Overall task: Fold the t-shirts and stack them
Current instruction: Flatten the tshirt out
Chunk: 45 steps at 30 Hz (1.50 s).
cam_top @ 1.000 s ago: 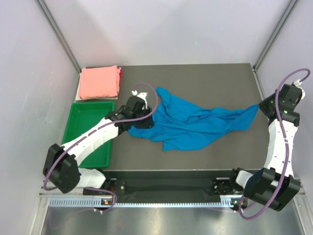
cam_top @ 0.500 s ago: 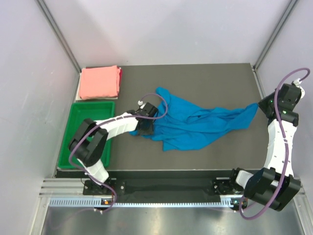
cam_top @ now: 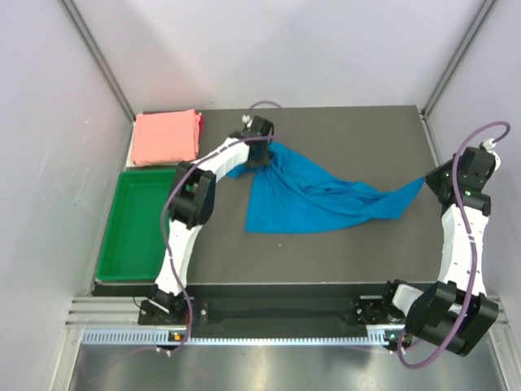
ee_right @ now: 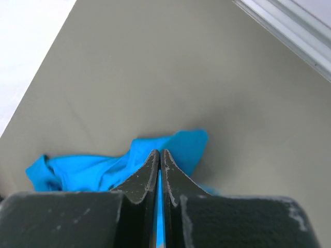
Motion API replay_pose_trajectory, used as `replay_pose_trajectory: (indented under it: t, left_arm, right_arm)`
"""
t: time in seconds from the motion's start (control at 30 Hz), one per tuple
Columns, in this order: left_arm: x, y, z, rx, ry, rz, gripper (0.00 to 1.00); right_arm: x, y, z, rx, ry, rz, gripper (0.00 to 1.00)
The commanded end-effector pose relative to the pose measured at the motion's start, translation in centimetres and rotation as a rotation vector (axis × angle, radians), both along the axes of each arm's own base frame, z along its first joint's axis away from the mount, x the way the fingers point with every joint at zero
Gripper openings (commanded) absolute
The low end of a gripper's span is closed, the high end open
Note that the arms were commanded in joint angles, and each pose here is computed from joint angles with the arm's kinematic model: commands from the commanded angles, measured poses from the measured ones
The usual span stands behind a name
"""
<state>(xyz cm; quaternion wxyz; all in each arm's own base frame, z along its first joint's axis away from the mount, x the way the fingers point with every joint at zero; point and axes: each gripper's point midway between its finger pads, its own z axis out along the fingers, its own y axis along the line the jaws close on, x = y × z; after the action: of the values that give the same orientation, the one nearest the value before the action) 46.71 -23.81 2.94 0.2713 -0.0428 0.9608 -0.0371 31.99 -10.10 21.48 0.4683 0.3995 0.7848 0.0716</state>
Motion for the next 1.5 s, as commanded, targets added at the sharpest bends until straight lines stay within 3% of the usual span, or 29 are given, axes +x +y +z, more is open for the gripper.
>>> replay_pose_trajectory:
  t: [0.0, 0.07, 0.13, 0.23, 0.27, 0.3, 0.37, 0.4, 0.43, 0.57, 0.93, 1.27, 1.47]
  left_arm:
    - [7.5, 0.8, -0.1, -0.013, -0.088, -0.037, 0.45]
    - [9.7, 0.8, 3.7, -0.036, -0.166, -0.047, 0.46]
    - [9.4, 1.8, 7.8, -0.003, -0.232, -0.048, 0.5]
    - [5.8, 4.1, 11.7, 0.025, -0.273, -0.03, 0.55]
    - [3.5, 4.9, 9.5, 0.03, -0.222, -0.025, 0.55]
    - [2.0, 5.2, 12.2, -0.006, -0.259, -0.018, 0.54]
    - [-2.2, 5.8, 9.4, -0.042, -0.158, -0.014, 0.53]
    - [-3.6, 6.0, 10.7, -0.076, -0.172, -0.004, 0.52]
    - [-6.1, 6.4, 8.4, -0.076, -0.104, -0.005, 0.5]
    - [-10.1, 6.3, 7.9, -0.182, -0.062, 0.05, 0.47]
    - [-14.5, 3.9, 1.6, -0.294, 0.132, 0.033, 0.47]
    - [-15.8, 6.5, -1.5, -0.084, 0.149, 0.129, 0.46]
    - [-15.6, 7.0, -1.8, -0.051, 0.13, 0.142, 0.36]
  right_arm:
    - [1.0, 0.9, 2.4, -0.004, -0.097, 0.023, 0.0]
    - [0.9, 1.3, 2.7, 0.003, -0.116, 0.026, 0.0]
    - [0.8, 1.8, 2.6, 0.013, -0.119, 0.031, 0.0]
    - [0.7, 2.3, 2.1, 0.021, -0.118, 0.03, 0.0]
    - [0.7, 2.3, 2.1, 0.025, -0.124, 0.026, 0.0]
    - [0.7, 2.6, 1.9, 0.03, -0.125, 0.031, 0.0]
    - [1.0, 3.2, 1.7, 0.035, -0.131, 0.045, 0.0]
    - [1.1, 3.7, 1.7, 0.034, -0.131, 0.059, 0.0]
    - [1.2, 3.9, 1.8, 0.034, -0.131, 0.065, 0.0]
    - [1.6, 4.6, 2.4, 0.021, -0.139, 0.079, 0.0]
    - [1.8, 4.8, 3.1, -0.009, -0.15, 0.091, 0.0]
    - [1.5, 4.7, 3.6, -0.029, -0.16, 0.087, 0.0]
    - [1.3, 4.7, 3.3, -0.03, -0.153, 0.088, 0.0]
